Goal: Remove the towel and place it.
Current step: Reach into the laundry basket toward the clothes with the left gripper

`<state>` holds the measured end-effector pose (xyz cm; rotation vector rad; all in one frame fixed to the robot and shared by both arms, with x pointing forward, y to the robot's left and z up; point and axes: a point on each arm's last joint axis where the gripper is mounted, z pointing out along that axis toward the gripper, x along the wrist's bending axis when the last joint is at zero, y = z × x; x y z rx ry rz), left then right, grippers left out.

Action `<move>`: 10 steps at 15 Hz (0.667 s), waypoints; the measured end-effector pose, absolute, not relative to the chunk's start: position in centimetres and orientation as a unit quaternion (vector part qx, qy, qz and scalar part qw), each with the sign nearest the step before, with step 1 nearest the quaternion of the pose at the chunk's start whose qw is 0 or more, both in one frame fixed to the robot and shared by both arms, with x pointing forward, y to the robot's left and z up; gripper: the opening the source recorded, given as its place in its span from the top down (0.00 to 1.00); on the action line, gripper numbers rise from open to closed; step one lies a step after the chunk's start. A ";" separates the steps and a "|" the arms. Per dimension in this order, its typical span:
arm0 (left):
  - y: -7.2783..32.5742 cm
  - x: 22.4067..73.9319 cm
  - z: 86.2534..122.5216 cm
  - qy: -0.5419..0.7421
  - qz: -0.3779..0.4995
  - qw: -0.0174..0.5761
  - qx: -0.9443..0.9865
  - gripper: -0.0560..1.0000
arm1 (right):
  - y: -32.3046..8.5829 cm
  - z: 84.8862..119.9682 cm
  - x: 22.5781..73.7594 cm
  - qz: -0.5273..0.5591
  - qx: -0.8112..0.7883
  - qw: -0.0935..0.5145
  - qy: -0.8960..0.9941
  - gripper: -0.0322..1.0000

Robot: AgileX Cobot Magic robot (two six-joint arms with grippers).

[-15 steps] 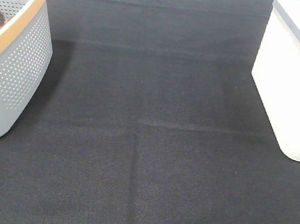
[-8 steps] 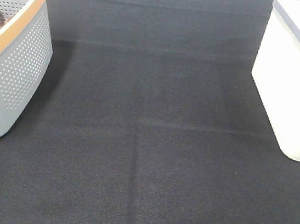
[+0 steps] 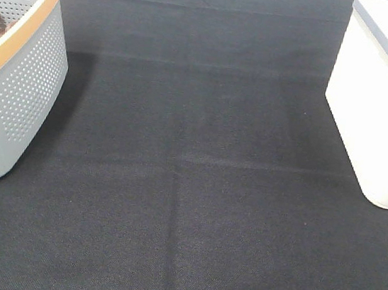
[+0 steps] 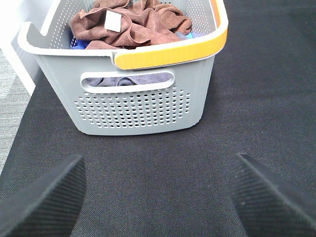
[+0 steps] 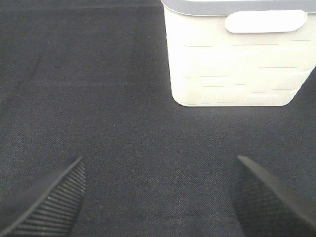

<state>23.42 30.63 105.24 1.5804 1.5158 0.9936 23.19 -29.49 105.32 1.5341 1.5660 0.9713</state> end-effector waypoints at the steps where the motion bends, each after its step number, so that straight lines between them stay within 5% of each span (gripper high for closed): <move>1: 30.6 23.4 105.2 0.588 0.385 0.360 0.613 0.22 | -29.5 105.3 23.2 0.377 0.596 0.363 0.608 0.24; 10: 30.6 23.4 105.2 0.588 0.385 0.360 0.613 0.22 | -29.5 105.3 23.2 0.377 0.596 0.363 0.608 0.24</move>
